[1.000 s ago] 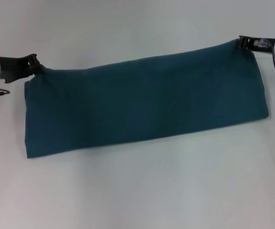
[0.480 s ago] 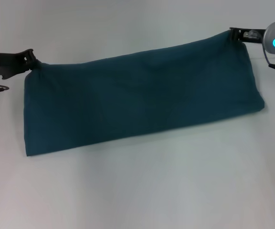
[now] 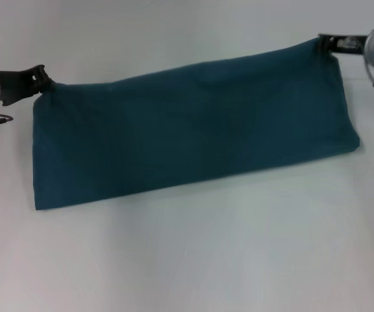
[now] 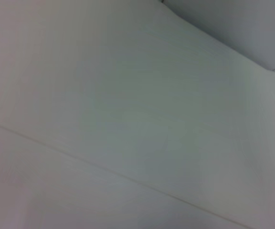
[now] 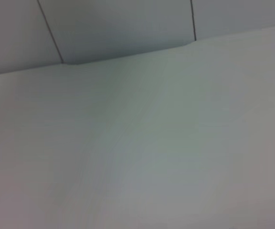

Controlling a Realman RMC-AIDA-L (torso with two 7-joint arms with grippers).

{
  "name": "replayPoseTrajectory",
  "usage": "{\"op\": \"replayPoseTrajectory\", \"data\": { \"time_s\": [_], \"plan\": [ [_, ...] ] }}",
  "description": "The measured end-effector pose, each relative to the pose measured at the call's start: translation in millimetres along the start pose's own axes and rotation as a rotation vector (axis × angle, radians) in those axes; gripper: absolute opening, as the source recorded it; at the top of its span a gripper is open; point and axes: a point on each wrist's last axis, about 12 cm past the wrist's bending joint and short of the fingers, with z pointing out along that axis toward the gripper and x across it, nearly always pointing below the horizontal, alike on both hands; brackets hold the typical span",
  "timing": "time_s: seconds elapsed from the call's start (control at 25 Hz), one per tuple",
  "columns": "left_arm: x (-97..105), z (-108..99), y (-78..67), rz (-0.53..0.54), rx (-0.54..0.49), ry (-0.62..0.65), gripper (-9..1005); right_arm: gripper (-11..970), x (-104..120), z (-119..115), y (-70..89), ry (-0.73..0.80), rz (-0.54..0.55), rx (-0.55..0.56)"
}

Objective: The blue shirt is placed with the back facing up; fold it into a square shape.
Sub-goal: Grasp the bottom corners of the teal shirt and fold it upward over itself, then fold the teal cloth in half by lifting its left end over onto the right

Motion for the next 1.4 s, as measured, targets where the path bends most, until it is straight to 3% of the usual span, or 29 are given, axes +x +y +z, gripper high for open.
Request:
{"op": "replayPoseTrajectory", "data": {
  "time_s": [0.2,0.36,0.52,0.68,0.76,0.8,0.84,1.04,1.16,1.24,1.4],
  "plan": [
    [-2.2,0.3,2.6,-0.045,-0.013,-0.035,81,138,-21.7,-9.2,-17.8,0.015,0.027,0.000],
    [-2.3,-1.1,4.2,-0.083,-0.010,-0.053,221,297,-39.9,-19.8,-30.1,0.002,0.038,-0.003],
    [2.1,-5.7,8.4,-0.103,0.014,-0.037,357,405,-35.4,-33.9,-41.6,0.048,0.083,-0.062],
    [16.1,-22.1,18.1,-0.156,0.115,-0.016,490,497,-5.3,-62.3,-53.9,0.096,0.198,-0.247],
    [26.3,-34.9,26.2,-0.207,0.206,-0.013,551,542,16.8,-80.2,-63.6,0.102,0.272,-0.358],
    [38.3,-49.4,34.4,-0.275,0.316,-0.008,581,565,25.9,-88.4,-67.5,0.103,0.304,-0.410],
    [38.3,-49.4,34.4,-0.275,0.316,-0.008,611,588,39.1,-99.1,-74.8,0.103,0.347,-0.459],
    [75.1,-85.8,66.2,-0.471,0.491,0.033,762,824,91.6,-137.9,-94.7,0.113,0.470,-0.621],
    [99.3,-103.1,82.5,-0.595,0.551,0.075,850,930,112.9,-153.7,-102.6,0.113,0.510,-0.659],
    [114.1,-111.2,91.0,-0.667,0.556,0.101,909,930,122.1,-161.2,-107.5,0.125,0.522,-0.663],
    [137.2,-114.8,99.4,-0.770,0.515,0.145,909,930,124.2,-167.1,-115.3,0.150,0.510,-0.641]
  ]
}}
